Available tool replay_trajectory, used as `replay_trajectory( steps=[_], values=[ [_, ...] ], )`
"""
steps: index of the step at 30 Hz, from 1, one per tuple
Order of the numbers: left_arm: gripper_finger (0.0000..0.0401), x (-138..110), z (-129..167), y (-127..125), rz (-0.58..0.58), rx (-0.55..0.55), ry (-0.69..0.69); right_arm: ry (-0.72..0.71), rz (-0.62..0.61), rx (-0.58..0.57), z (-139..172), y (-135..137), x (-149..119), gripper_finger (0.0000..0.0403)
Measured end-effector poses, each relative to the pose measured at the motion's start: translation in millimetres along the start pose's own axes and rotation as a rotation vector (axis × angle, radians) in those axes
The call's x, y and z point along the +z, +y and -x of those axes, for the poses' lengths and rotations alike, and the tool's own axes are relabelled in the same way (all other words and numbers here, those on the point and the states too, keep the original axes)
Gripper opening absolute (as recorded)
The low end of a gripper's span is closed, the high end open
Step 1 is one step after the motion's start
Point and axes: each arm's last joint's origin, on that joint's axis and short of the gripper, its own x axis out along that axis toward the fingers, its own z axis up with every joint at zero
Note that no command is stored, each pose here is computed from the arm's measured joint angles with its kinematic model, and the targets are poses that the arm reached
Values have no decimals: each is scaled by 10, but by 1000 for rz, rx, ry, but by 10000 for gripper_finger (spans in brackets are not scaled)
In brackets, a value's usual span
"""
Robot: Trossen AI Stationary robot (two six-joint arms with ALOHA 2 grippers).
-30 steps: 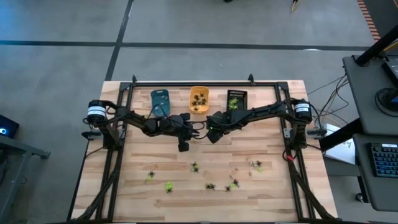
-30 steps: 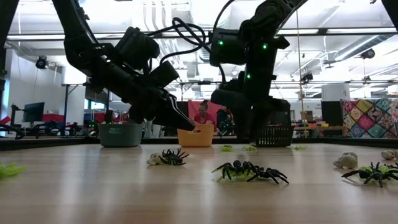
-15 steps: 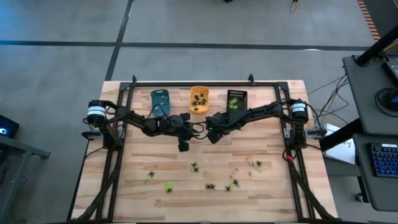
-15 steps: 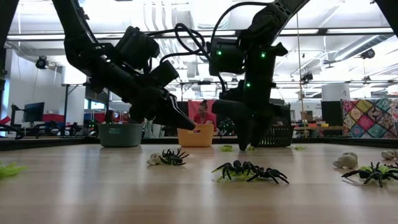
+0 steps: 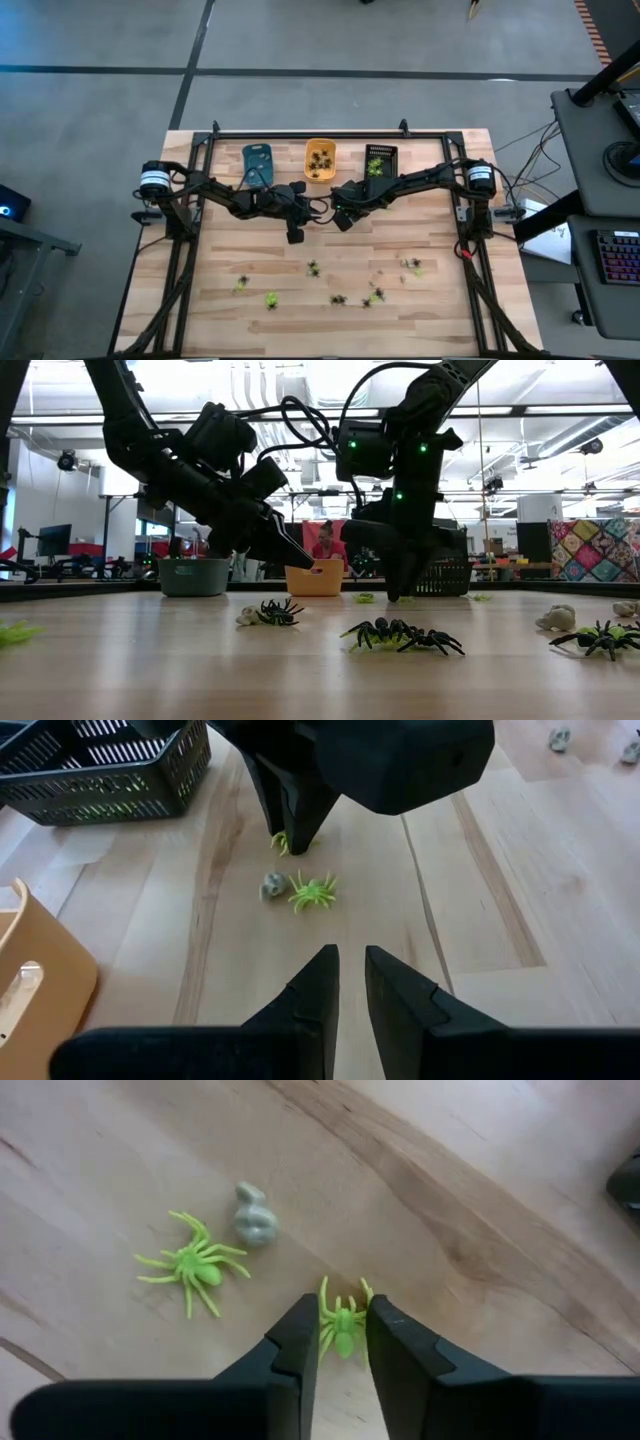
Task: Sort Halloween decoration
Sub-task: Put the green spider toy into the black bin
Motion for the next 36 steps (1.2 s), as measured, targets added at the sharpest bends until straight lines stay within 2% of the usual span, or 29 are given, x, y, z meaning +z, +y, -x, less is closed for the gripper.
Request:
replay_trajectory(
  steps=[12, 26, 32, 36],
  values=[
    [36, 0, 0, 0, 0, 0, 0, -1, 8, -2, 36, -16, -2, 52],
    [36, 17, 1, 2, -2, 2, -14, -66, 39, 59, 333, -51, 39, 52],
    [36, 55, 0, -11, -7, -1, -51, -86, 195, 77, 458, -31, -70, 52],
    [36, 81, 2, -13, -8, 1, -76, -130, 222, 118, 489, -84, -195, 52]
  ],
)
